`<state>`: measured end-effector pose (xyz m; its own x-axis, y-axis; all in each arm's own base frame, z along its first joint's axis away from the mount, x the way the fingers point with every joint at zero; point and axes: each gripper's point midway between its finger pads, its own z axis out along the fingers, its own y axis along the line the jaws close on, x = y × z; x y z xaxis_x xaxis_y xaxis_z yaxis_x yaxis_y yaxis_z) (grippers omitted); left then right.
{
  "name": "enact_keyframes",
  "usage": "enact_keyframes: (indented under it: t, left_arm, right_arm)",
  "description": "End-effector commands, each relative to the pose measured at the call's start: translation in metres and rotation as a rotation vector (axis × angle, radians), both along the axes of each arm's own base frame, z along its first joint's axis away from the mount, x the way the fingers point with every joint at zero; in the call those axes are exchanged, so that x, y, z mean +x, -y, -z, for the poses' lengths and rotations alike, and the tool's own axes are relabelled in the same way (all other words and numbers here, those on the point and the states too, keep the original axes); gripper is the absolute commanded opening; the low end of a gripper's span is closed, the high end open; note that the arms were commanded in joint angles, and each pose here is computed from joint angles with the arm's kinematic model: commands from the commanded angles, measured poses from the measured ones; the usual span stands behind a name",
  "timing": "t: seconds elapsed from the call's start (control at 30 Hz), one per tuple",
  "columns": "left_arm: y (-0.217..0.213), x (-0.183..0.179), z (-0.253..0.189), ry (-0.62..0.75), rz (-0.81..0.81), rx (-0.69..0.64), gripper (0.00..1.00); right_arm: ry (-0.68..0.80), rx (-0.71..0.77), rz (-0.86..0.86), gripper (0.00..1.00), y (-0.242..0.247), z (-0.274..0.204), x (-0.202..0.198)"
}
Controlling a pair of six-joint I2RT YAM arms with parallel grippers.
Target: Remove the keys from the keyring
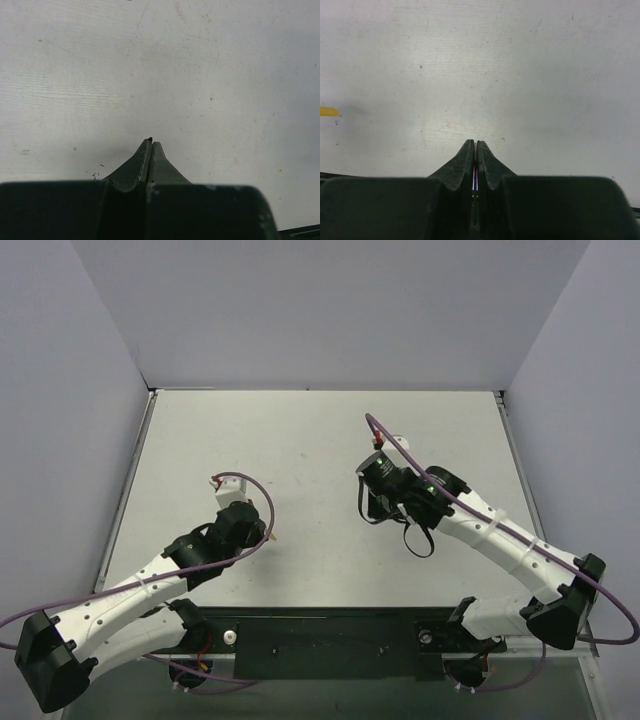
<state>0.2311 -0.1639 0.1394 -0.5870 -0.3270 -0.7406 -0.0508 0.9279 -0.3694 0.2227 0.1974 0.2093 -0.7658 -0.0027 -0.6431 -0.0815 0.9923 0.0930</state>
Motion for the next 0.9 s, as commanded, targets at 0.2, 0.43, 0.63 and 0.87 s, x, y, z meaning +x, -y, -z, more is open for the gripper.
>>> enact_keyframes:
  t: [0.2,0.43,0.63,0.87]
  left_arm:
    - [0.003,0.01,-0.017,0.092,-0.012,-0.067,0.0]
    - [0.002,0.009,-0.019,0.098,-0.022,-0.08,0.0]
    - [0.001,0.01,-0.022,0.099,-0.028,-0.084,0.0]
    - [-0.002,0.009,-0.031,0.105,-0.035,-0.085,0.0]
  right_arm:
    - [-0.12,-0.073,-0.025,0.0,-0.006,0.057,0.043]
    - [-0.189,-0.092,-0.037,0.0,-0.012,0.086,0.056]
    - [-0.204,-0.084,-0.037,0.26,-0.012,0.096,0.057]
    - [-0.186,-0.065,-0.035,0.52,-0.006,0.086,0.05]
